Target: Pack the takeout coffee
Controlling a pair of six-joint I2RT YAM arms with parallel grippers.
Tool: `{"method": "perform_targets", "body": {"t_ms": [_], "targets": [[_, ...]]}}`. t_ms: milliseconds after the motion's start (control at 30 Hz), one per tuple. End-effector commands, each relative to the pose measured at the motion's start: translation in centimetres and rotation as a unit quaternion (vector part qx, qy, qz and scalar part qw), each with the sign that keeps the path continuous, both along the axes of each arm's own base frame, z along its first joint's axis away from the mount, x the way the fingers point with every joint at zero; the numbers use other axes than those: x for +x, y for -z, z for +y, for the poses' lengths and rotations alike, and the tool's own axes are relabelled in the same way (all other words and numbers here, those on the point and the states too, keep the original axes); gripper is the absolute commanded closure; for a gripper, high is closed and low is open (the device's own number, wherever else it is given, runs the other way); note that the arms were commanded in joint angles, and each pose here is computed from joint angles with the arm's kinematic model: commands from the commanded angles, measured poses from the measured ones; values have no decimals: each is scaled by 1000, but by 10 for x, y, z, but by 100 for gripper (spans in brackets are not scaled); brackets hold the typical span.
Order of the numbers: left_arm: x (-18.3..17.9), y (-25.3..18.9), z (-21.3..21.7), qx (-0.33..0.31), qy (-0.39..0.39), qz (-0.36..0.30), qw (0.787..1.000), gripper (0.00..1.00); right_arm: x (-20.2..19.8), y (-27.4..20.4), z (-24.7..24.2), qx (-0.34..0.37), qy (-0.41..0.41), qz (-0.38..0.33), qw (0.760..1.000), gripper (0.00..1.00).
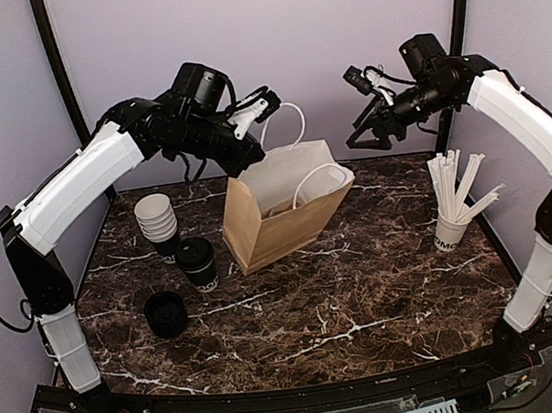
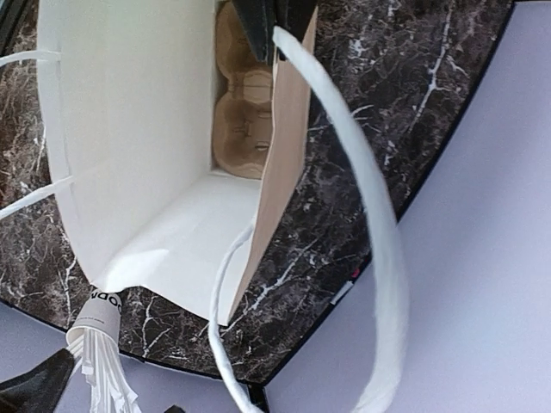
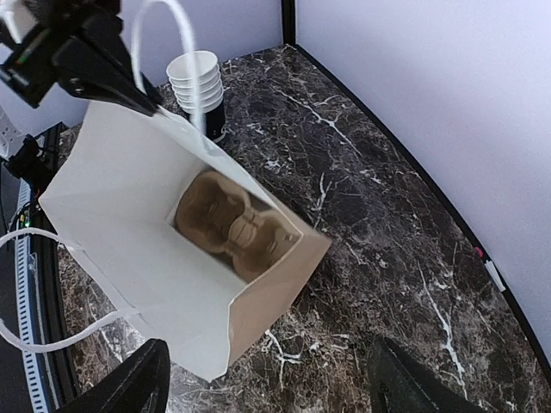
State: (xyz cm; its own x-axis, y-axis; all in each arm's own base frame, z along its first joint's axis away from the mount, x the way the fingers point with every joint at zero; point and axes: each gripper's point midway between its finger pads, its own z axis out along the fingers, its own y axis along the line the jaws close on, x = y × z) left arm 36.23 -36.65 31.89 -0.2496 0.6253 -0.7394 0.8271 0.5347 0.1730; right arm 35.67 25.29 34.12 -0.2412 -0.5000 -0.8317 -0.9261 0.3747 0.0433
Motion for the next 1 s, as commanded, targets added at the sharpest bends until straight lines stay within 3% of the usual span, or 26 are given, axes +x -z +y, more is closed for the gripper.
{"method": "perform_targets", "body": {"t_ms": [0,100,267,600,833,967], "targets": [[3,-42,9,43,-41,-146,988,100,4,0,-9,11,26,-18,999,20],[-2,-24,-3,69,-34,-170,982,100,6,17,-13,4,37,-5,999,20],[-29,-15,-22,48,-5,-185,981,100,6,36,-18,-4,45,8,999,20],[-85,-20,-53,60,35,-256,964,100,7,56,-31,-3,57,31,998,20],[-104,-32,-51,27,49,-274,960,100,0,34,-35,24,43,37,998,20],[-94,-37,-45,0,41,-251,967,100,-16,10,-30,51,-2,38,998,20]]}}
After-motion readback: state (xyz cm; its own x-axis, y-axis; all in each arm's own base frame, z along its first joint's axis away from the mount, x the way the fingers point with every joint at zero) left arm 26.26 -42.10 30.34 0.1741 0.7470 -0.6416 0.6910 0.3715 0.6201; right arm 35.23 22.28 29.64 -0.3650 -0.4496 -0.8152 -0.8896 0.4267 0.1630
